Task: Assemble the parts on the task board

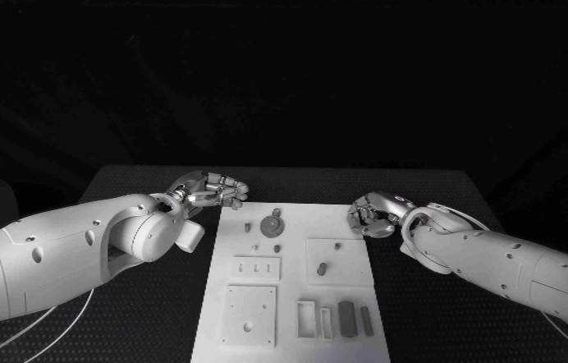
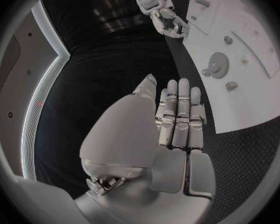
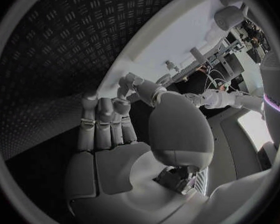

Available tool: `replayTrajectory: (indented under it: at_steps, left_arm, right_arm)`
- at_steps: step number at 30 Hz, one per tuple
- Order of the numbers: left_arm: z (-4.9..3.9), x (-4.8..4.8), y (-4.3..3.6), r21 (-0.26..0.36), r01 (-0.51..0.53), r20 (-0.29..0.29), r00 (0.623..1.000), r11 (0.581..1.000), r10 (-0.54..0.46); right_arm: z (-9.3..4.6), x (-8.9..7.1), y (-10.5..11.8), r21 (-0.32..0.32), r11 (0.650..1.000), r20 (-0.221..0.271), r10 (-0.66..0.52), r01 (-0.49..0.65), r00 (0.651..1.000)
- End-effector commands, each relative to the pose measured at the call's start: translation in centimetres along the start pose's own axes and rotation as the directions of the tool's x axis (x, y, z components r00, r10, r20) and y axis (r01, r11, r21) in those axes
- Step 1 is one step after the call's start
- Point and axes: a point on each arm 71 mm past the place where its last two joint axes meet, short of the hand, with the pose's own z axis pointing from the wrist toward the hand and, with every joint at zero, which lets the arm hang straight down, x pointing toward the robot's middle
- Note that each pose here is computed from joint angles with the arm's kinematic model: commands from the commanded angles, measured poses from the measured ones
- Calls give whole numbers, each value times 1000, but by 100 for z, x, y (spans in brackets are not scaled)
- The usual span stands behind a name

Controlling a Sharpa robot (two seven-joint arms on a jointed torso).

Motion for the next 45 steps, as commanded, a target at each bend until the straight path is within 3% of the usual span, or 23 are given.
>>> replayTrajectory:
  at_steps: [1, 8, 14, 22, 29, 34, 45]
  left_arm:
    - [0, 28, -10, 5, -3, -21, 1000, 1000, 3]
    - [1, 48, -8, -1, -34, -35, 999, 999, 34]
    - [6, 57, 7, -32, -71, -39, 997, 997, 69]
    - [75, 147, 22, -106, -135, -52, 990, 985, 130]
    - [186, 336, 8, -153, -154, -70, 987, 976, 145]
    - [265, 481, 15, -189, -169, -93, 984, 967, 154]
    - [289, 663, 58, -226, -216, -145, 972, 950, 186]
  right_arm:
    - [2, -6, 31, -6, 1000, 25, 7, -7, 1000]
    - [-19, -43, 73, 8, 1000, 43, 14, -15, 999]
    - [68, -292, 258, 3, 1000, 75, -9, 9, 997]
    - [162, -424, 639, -11, 997, 40, -78, 79, 996]
    - [248, -316, 1079, -41, 994, 21, -97, 98, 995]
    - [281, -267, 1375, -95, 986, 60, -135, 141, 989]
    - [329, -164, 1795, -168, 971, 73, -158, 168, 985]
